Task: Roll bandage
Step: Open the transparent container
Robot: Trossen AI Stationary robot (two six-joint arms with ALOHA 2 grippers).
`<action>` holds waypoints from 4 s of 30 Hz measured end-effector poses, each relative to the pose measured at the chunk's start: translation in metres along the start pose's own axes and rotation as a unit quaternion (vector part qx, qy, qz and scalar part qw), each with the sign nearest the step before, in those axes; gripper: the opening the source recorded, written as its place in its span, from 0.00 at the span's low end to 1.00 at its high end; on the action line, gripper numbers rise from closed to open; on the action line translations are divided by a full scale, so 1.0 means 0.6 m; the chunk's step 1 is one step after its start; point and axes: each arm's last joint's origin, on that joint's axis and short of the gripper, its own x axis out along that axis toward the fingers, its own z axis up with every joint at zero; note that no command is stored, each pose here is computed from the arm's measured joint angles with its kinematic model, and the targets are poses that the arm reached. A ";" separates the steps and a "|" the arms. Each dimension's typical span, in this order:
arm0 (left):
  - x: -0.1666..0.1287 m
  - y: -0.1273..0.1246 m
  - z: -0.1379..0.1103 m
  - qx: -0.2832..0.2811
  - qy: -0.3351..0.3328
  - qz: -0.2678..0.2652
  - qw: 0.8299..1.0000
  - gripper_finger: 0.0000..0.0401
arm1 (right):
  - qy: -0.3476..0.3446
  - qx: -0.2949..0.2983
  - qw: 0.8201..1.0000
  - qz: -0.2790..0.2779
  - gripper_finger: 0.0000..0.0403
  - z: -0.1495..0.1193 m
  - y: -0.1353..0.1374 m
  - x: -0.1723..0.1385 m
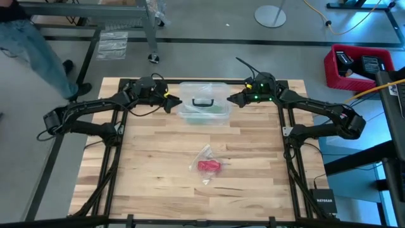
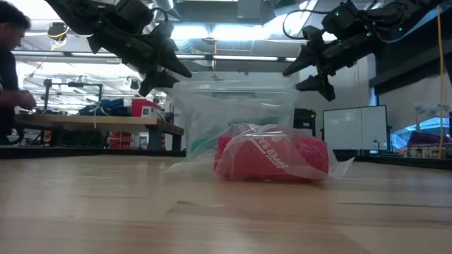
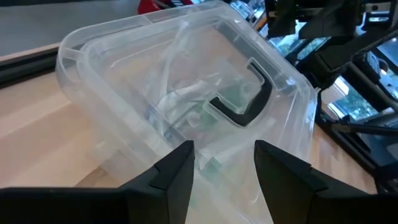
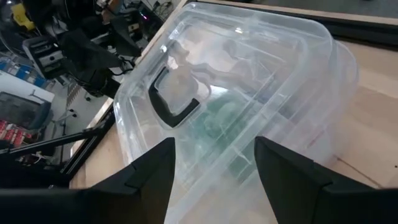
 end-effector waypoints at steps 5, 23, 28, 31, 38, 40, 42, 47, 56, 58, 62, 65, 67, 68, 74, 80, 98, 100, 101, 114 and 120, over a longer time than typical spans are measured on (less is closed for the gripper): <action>0.000 -0.001 -0.001 0.010 0.001 0.001 1.000 0.40 | 0.005 0.001 1.000 -0.003 0.55 -0.002 -0.001 0.001; 0.000 0.014 -0.009 0.015 0.016 0.069 0.997 0.40 | 0.032 -0.002 0.999 -0.020 0.55 -0.022 0.006 0.024; 0.007 0.006 -0.010 0.012 0.009 0.052 0.999 0.40 | 0.028 0.003 0.999 -0.026 0.55 -0.022 0.007 0.025; 0.008 0.002 -0.010 0.013 0.008 0.044 0.999 0.40 | 0.028 0.004 0.999 -0.029 0.55 -0.022 0.006 0.024; 0.009 0.000 -0.013 0.015 0.015 0.041 0.999 0.40 | 0.024 0.007 0.999 -0.023 0.55 -0.021 0.007 0.025; 0.009 0.000 -0.013 0.018 0.015 0.041 0.999 0.40 | 0.024 0.008 1.000 -0.019 0.55 -0.021 0.008 0.025; 0.009 0.000 -0.013 0.018 0.015 0.040 0.999 0.40 | 0.024 0.008 1.000 -0.018 0.55 -0.021 0.008 0.025; 0.009 0.000 -0.013 0.024 0.015 0.035 0.999 0.40 | 0.031 0.011 0.999 -0.034 0.55 -0.014 0.015 0.019; 0.009 -0.002 -0.012 0.027 0.012 0.030 0.999 0.40 | 0.047 -0.034 0.994 -0.095 0.55 0.012 0.064 0.014; 0.010 -0.003 -0.011 0.029 0.011 0.028 0.999 0.40 | 0.063 -0.033 0.991 -0.111 0.55 0.009 0.060 0.017; 0.010 -0.007 -0.012 0.034 0.011 0.024 0.999 0.40 | 0.072 -0.029 0.990 -0.117 0.55 0.006 0.053 0.029; 0.011 -0.007 -0.014 0.036 0.014 0.028 0.999 0.40 | 0.074 -0.028 0.991 -0.112 0.55 0.006 0.048 0.040; 0.011 -0.008 -0.015 0.041 0.015 0.029 0.999 0.40 | 0.072 -0.028 0.991 -0.107 0.55 0.007 0.048 0.043; 0.011 -0.009 -0.015 0.043 0.015 0.030 0.999 0.40 | 0.072 -0.028 0.991 -0.107 0.55 0.007 0.048 0.043; 0.011 -0.008 -0.016 0.043 0.018 0.031 0.998 0.40 | 0.063 -0.032 0.994 -0.087 0.55 0.011 0.055 0.037; 0.011 -0.008 -0.016 0.047 0.019 0.031 0.998 0.40 | 0.024 -0.045 0.997 -0.050 0.55 0.024 0.076 0.012; 0.012 -0.015 -0.014 0.064 0.013 0.015 0.998 0.40 | 0.001 -0.095 0.995 0.034 0.55 0.038 0.091 0.026; 0.012 -0.015 -0.013 0.072 0.007 0.013 0.997 0.40 | -0.007 -0.123 0.991 0.055 0.55 0.038 0.101 0.027; 0.012 -0.016 -0.012 0.077 0.004 0.013 0.997 0.40 | -0.013 -0.142 0.988 0.062 0.55 0.037 0.107 0.028; -0.014 -0.046 0.005 0.115 0.014 0.004 0.993 0.40 | 0.071 -0.350 0.933 -0.051 0.55 0.040 0.188 0.055; -0.052 -0.042 0.002 0.117 0.027 0.084 0.989 0.40 | 0.135 -0.358 0.911 -0.156 0.55 0.036 0.173 0.045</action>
